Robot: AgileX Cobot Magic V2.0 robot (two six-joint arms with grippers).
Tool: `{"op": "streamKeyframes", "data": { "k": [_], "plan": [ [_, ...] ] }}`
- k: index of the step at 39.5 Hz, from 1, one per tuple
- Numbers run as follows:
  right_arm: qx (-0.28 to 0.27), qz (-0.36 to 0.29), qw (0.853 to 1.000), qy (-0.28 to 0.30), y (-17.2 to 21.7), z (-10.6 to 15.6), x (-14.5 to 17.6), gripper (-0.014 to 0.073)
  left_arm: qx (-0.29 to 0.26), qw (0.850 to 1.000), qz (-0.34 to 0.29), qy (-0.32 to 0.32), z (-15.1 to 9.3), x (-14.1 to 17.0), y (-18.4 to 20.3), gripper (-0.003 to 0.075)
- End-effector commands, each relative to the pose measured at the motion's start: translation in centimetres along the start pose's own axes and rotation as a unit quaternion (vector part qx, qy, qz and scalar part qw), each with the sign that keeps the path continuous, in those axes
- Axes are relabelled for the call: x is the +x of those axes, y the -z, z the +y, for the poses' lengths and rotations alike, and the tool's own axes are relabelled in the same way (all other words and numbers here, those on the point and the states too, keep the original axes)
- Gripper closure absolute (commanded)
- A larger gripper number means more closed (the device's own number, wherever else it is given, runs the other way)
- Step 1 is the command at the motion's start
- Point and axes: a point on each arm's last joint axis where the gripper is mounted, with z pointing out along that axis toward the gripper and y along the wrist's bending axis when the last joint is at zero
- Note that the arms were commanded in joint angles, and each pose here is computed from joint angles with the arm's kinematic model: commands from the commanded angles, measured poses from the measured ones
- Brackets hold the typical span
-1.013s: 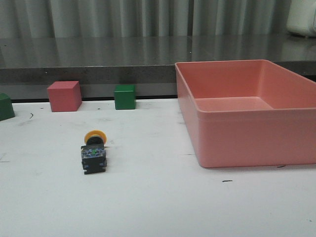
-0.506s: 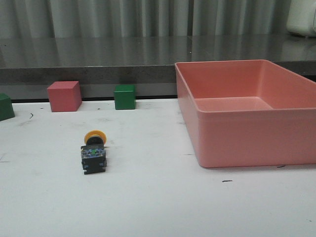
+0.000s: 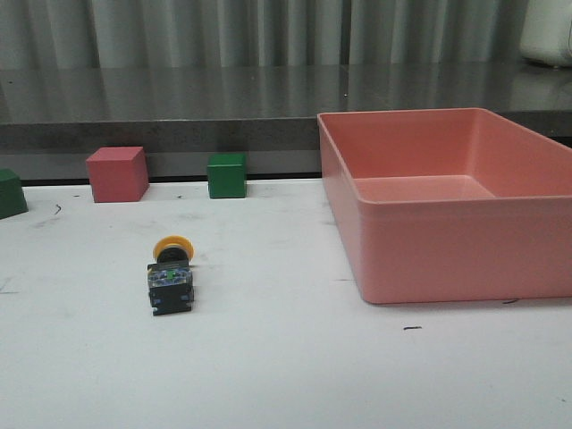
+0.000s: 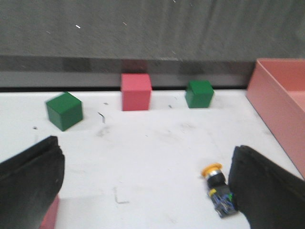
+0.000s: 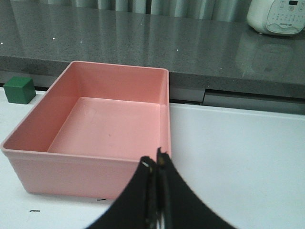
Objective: Place and stand button with both arms
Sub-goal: 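Lower the left gripper over the button and grasp its body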
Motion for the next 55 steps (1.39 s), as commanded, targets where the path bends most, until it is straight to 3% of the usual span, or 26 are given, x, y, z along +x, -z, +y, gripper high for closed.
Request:
{"op": "streamKeyframes", "data": {
  "k": [1,7,12,20,30,40,50,55],
  "plan": [
    [0.002,-0.051,0.999,0.011,0.2,0.0,-1.5,0.0667,0.046,0.999,-0.006,-0.01,-1.7,-1.8,-1.7,0.0051],
    [0.002,-0.051,0.999,0.011,0.2,0.0,-1.5,0.0667,0.116,0.99,0.065,-0.044,-5.2,-1.6,-5.2,0.0051],
    [0.002,-0.051,0.999,0.011,0.2,0.0,-1.5,0.0667,0.14,0.978,0.143,-0.057,-7.6,-1.2,-8.2,0.0051],
    [0.002,-0.051,0.999,0.011,0.2,0.0,-1.5,0.0667,0.126,0.948,0.289,-0.047,-9.8,-0.7,-13.7,0.0051],
    [0.002,-0.051,0.999,0.011,0.2,0.0,-1.5,0.0667,0.078,0.906,0.416,-0.009,-11.0,0.2,-19.8,0.0051],
    [0.002,-0.051,0.999,0.011,0.2,0.0,-1.5,0.0667,0.033,0.892,0.449,0.039,-9.7,1.1,-24.9,0.005],
    [0.002,-0.051,0.999,0.011,0.2,0.0,-1.5,0.0667,0.016,0.871,0.49,0.044,-9.2,2.9,-28.1,0.005],
    [0.002,-0.051,0.999,0.011,0.2,0.0,-1.5,0.0667,0.016,0.869,0.492,0.044,-9.4,3.0,-29.1,0.0051]
  ]
}}
